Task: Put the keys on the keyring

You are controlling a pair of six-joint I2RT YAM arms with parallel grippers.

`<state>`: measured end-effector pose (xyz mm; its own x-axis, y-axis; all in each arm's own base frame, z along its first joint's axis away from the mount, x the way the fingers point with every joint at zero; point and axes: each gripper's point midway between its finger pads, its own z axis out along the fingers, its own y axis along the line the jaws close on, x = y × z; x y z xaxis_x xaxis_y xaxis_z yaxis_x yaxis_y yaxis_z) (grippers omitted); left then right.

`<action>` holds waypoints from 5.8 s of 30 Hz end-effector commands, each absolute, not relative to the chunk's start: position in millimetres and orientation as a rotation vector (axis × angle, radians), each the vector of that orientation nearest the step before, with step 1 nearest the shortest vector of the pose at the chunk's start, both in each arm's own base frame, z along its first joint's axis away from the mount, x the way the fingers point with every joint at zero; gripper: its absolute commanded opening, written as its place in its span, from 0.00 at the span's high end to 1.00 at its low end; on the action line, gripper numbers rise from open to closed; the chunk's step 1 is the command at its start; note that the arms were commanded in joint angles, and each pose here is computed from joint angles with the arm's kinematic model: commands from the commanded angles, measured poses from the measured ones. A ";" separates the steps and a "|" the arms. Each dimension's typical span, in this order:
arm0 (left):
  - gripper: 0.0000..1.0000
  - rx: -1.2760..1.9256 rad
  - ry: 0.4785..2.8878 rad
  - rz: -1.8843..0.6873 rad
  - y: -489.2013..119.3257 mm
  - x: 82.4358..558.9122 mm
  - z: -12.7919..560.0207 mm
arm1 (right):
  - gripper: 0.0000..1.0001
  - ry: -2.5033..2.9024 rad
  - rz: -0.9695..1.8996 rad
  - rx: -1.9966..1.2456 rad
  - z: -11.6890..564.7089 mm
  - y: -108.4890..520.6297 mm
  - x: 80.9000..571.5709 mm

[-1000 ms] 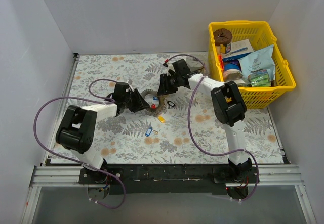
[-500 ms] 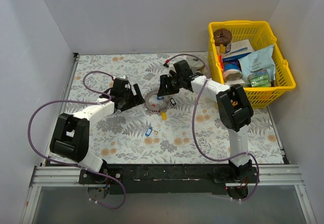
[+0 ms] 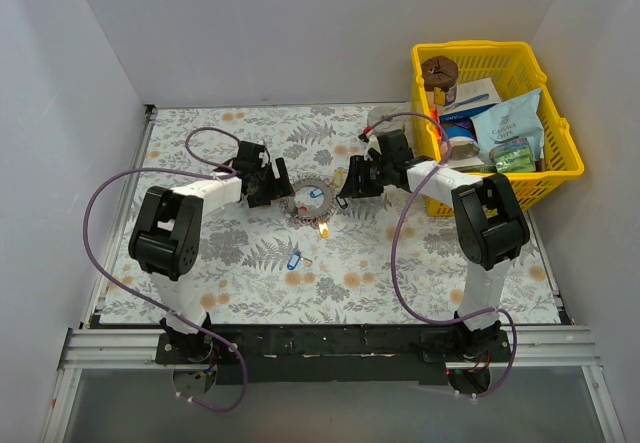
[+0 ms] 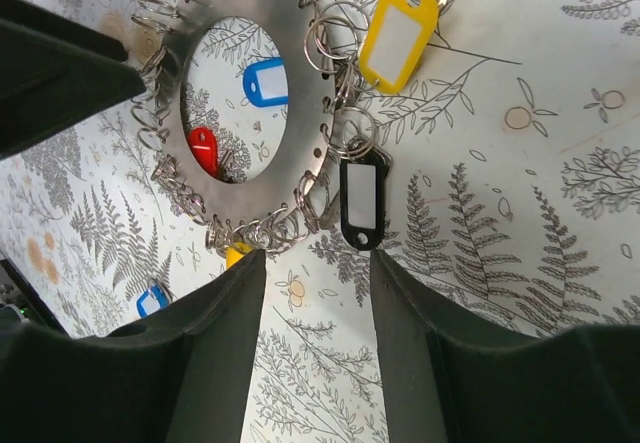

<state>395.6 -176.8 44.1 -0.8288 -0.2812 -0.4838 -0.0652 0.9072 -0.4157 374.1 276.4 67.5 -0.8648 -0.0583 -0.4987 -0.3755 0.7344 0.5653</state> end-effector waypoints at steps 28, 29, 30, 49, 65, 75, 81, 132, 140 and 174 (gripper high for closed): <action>0.62 -0.177 2.567 -0.755 -202.8 378.0 28.5 | 0.76 2.512 1.170 -0.347 35.5 347.6 394.7; 0.62 -0.175 2.563 -0.758 -202.6 376.5 30.6 | 0.78 2.488 1.167 -0.365 42.1 350.8 401.5; 0.62 -0.174 2.551 -0.762 -202.6 374.8 36.4 | 0.78 2.496 1.163 -0.371 37.5 352.1 402.8; 0.31 -0.208 2.533 -0.498 -172.1 337.7 76.5 | 0.43 2.373 1.008 -0.497 86.6 352.8 414.9; 0.31 -0.065 2.443 -0.721 -191.6 321.2 108.5 | 0.27 2.206 0.884 -0.827 116.7 317.0 318.1; 0.33 -0.018 2.421 -0.709 -184.1 310.9 112.7 | 0.34 2.157 1.045 -1.015 102.1 358.0 261.5; 0.33 -0.147 2.384 -0.786 -163.8 323.1 125.1 | 0.53 2.223 1.106 -1.012 86.8 384.4 255.6; 0.32 -0.384 2.260 -0.964 -80.7 331.8 131.8 | 0.99 2.289 1.006 -1.062 82.0 413.9 232.0; 0.33 -0.385 2.258 -0.991 -84.4 330.2 131.2 | 0.99 2.383 0.918 -0.953 68.3 363.8 236.6; 0.34 -0.097 2.346 -1.118 -211.4 318.2 124.5 | 0.43 2.424 0.808 -0.803 67.2 307.9 246.7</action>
<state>311.7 -201.5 113.3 -0.8660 -0.3009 -0.3994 0.1134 0.6597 -0.7429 251.1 300.7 61.2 -0.7405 -0.3773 -0.5561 -0.6199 0.7032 0.3482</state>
